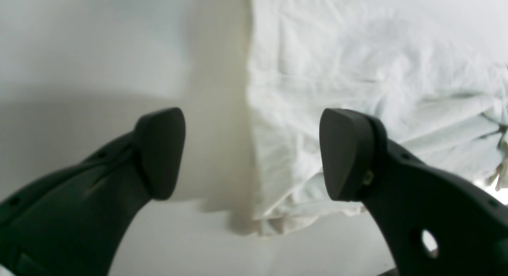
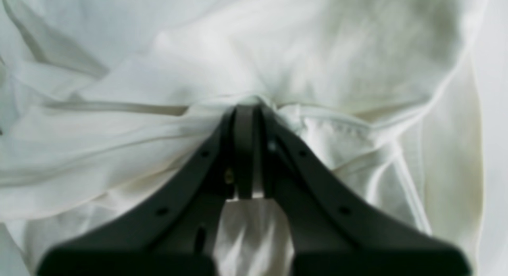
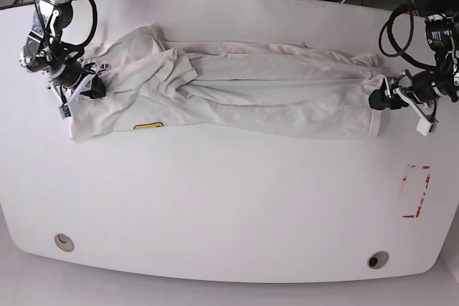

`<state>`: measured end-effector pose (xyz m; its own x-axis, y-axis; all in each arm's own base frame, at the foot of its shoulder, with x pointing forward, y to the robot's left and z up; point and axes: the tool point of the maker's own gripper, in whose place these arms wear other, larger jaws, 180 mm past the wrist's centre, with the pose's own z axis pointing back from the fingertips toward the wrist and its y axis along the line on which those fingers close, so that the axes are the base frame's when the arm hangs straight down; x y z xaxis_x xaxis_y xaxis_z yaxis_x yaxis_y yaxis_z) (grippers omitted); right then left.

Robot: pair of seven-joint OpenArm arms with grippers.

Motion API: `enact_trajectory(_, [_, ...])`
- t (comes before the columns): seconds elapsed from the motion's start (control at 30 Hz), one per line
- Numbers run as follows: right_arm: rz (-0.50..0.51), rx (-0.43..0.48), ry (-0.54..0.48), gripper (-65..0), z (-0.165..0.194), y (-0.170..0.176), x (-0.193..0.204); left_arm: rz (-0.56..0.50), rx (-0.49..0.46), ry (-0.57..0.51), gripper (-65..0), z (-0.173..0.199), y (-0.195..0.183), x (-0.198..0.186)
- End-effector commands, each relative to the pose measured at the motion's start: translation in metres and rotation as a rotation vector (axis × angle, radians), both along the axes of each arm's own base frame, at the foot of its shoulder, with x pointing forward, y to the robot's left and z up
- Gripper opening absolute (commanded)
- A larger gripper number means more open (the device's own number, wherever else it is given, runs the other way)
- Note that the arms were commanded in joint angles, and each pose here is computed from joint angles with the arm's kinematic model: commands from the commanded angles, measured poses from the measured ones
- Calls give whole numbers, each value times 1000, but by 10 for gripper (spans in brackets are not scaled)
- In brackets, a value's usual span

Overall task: Layout the t-shirt on the table in an organized manner, then fold the t-shirt properly
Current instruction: 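Grasp the strip end with the right gripper and regrip with the left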

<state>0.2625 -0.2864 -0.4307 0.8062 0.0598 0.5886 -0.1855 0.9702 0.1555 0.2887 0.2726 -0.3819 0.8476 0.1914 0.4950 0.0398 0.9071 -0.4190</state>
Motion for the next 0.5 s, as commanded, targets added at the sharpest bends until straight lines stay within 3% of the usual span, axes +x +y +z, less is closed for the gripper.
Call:
enact_trajectory(0.0, [20, -75, 144, -612, -20, -8, -26, -2, -8, -43, -151, 9, -3, 9])
enact_trajectory(0.47, [15, -76, 142, -612, -19, -10, -26, -51, -77, 2, -151, -13, -44, -1])
